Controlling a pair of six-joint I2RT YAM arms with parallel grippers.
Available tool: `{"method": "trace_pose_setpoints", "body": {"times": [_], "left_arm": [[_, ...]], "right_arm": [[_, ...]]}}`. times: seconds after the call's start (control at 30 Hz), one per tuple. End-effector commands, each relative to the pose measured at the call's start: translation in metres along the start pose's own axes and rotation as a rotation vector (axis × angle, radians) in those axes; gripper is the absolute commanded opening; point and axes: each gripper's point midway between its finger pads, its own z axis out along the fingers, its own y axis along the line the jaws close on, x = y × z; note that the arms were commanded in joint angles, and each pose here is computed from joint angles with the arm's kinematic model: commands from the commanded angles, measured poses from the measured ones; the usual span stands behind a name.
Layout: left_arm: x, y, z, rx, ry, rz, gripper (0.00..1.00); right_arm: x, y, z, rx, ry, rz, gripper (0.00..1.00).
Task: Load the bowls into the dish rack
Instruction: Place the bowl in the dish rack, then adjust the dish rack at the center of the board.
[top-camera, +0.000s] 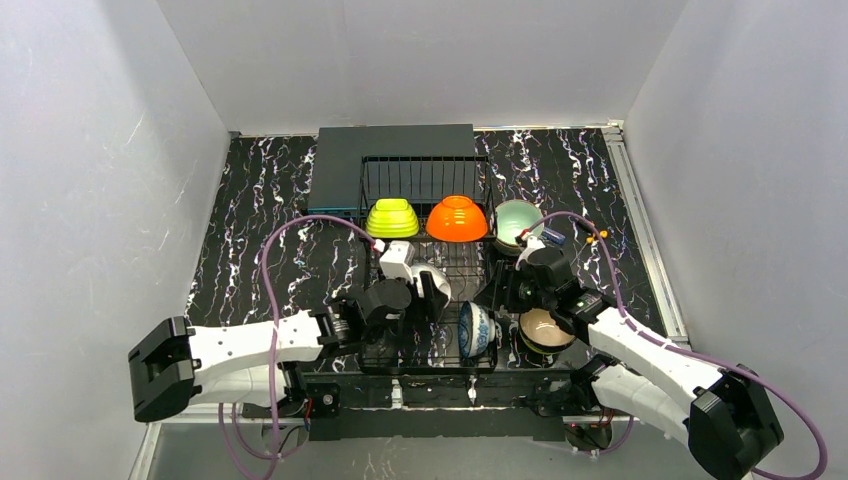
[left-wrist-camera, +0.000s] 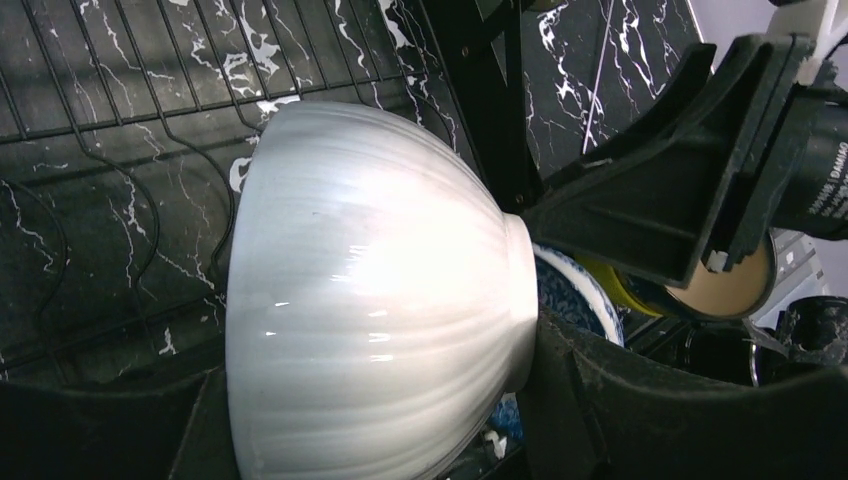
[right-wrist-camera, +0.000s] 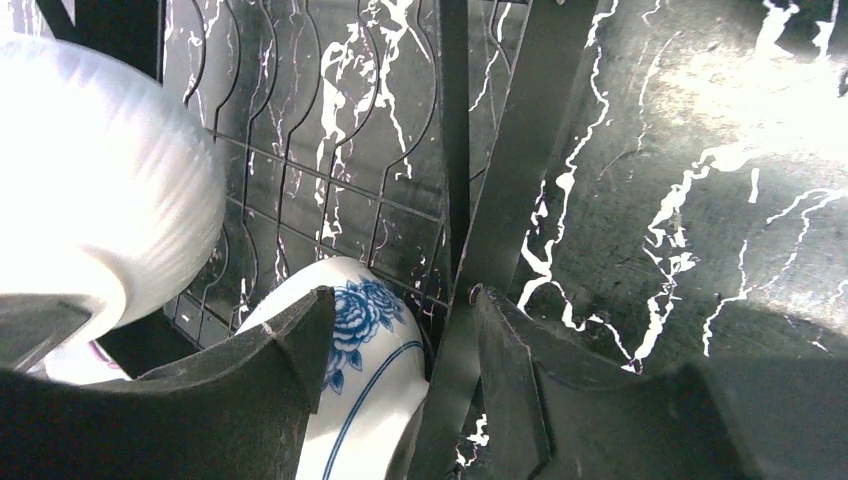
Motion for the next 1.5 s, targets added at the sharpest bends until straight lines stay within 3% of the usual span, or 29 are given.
{"method": "trace_pose_setpoints", "body": {"times": [0.0,0.7,1.13,1.47], "left_arm": [[-0.022,-0.011,0.010,0.038,-0.088,-0.007,0.00],[-0.026,-0.013,0.064,0.001,-0.167,0.029,0.00],[-0.042,-0.021,0.074,0.019,-0.238,-0.002,0.00],[-0.057,-0.014,0.072,-0.012,-0.340,-0.072,0.00]], "right_arm": [[0.002,0.024,-0.003,-0.118,0.027,-0.021,0.61],[0.003,0.023,-0.009,-0.110,0.036,-0.056,0.63],[-0.009,0.021,-0.028,-0.051,0.000,-0.108,0.89],[-0.010,0.027,-0.033,-0.077,-0.005,-0.118,0.85]]}}
